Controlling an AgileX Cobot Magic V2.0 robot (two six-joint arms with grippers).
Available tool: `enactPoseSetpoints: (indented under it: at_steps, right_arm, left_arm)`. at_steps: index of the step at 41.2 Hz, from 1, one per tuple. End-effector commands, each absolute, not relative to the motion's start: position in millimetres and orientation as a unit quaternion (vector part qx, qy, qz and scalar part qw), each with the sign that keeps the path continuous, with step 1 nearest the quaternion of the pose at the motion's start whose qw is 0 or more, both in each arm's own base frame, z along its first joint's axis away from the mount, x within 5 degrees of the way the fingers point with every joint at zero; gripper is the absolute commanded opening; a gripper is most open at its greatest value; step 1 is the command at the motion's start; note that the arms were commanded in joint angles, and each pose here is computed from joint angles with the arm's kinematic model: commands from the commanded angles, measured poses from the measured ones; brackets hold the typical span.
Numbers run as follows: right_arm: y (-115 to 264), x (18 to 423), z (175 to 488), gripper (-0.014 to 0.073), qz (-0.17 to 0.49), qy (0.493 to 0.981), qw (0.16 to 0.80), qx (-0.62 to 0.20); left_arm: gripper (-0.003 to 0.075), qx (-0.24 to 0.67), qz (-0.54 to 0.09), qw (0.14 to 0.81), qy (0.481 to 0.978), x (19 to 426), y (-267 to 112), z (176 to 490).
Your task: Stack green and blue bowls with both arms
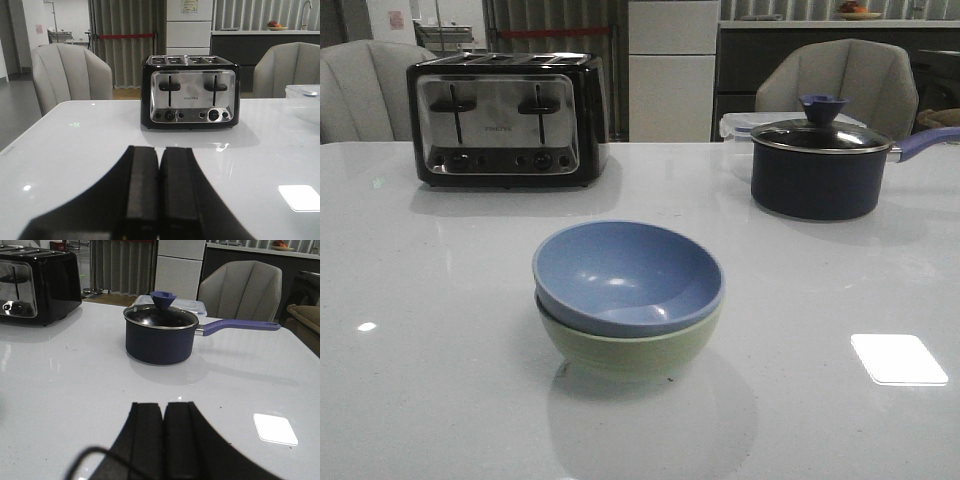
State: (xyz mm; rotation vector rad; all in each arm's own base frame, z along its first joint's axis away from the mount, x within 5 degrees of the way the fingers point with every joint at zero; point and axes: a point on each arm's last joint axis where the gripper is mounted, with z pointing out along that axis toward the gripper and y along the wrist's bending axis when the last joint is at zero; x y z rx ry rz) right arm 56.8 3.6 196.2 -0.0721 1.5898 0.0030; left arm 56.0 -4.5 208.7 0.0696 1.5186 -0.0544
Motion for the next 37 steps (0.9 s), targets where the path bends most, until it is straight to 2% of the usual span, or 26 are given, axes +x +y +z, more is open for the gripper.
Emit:
enactPoseSetpoints:
  at_steps: [1, 10, 21, 37]
  right_arm:
    - [0.6, 55.2, 207.0, 0.0028, -0.012, 0.673, 0.74, -0.019]
    - [0.4, 55.1, 208.0, 0.0028, -0.013, 0.669, 0.743, -0.018]
    - [-1.4, 53.6, 214.6, 0.0028, -0.002, 0.639, 0.769, 0.015]
    - [-1.3, 53.6, 214.9, 0.0028, -0.006, 0.638, 0.77, 0.011]
  left_arm:
    - [0.0093, 0.028, -0.031, 0.76, 0.648, 53.7, -4.4, 216.6]
    - [0.0093, 0.028, -0.031, 0.76, 0.648, 53.7, -4.4, 216.6]
    - [0.0093, 0.028, -0.031, 0.76, 0.648, 53.7, -4.4, 216.6]
    - [0.0093, 0.028, -0.031, 0.76, 0.648, 53.7, -4.4, 216.6]
